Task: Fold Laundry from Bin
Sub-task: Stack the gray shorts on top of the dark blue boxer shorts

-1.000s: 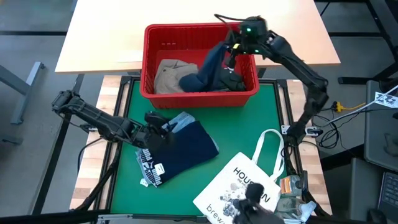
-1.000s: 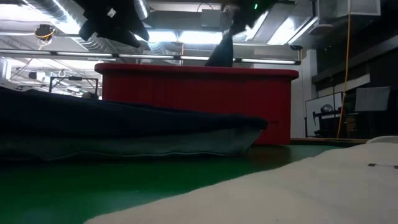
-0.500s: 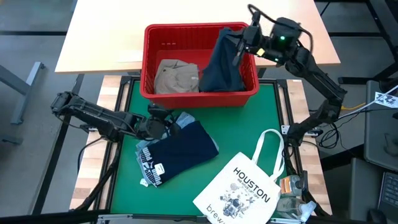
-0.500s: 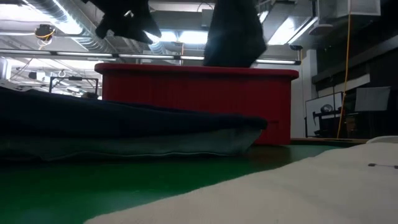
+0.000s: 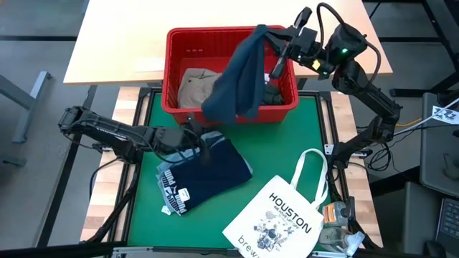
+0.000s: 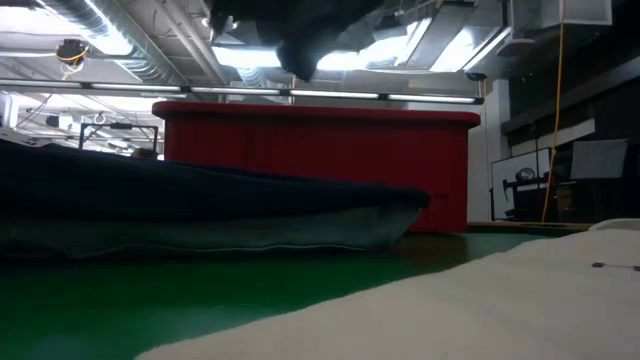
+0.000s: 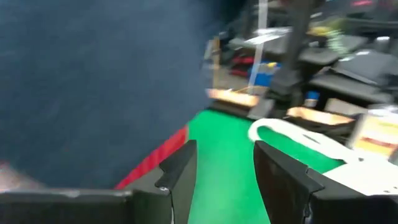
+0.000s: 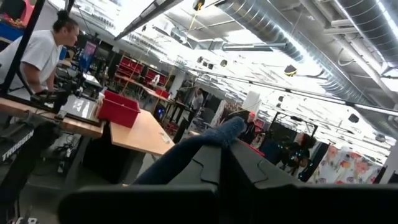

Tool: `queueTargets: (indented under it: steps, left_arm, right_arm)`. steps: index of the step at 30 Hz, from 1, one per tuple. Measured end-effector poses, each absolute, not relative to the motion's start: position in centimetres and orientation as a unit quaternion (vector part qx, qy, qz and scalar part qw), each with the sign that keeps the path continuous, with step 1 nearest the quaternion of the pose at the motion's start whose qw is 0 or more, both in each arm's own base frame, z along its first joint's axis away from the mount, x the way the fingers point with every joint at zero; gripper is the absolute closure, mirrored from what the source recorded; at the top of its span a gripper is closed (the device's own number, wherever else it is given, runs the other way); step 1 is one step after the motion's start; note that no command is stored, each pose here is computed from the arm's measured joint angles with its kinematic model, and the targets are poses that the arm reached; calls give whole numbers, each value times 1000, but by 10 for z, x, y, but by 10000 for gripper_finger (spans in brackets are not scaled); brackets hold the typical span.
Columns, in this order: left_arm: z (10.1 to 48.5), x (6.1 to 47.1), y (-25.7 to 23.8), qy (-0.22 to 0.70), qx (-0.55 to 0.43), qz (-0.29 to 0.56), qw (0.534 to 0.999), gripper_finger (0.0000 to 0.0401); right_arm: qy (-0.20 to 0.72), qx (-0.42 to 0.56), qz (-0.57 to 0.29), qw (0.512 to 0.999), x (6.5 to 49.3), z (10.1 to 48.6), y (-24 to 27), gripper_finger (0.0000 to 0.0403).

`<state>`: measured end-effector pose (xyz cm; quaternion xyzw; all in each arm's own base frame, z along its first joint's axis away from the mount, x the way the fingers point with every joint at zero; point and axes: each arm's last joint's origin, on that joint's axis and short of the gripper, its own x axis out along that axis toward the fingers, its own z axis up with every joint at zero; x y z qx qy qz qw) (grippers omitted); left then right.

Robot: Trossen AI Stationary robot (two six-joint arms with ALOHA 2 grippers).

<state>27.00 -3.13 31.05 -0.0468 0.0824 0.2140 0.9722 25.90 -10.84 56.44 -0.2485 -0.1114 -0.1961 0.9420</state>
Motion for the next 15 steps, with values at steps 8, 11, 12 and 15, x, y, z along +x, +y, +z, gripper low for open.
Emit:
queueTargets:
  steps: [8, 11, 12, 15]
  left_arm:
    - [308, 299, -40, 17, 53, 149, 987, 248]
    - [296, 314, -43, 9, 97, 149, 984, 248]
    - [291, 318, -43, 9, 112, 150, 982, 248]
    - [275, 331, -46, 15, 149, 151, 977, 248]
  right_arm:
    - [-111, -249, -198, 942, 259, 564, -109, 394]
    - [-108, -248, -197, 942, 259, 564, -109, 393]
    - [-108, -248, -197, 942, 259, 564, -109, 393]
    - [-108, -248, -197, 942, 259, 564, -110, 393]
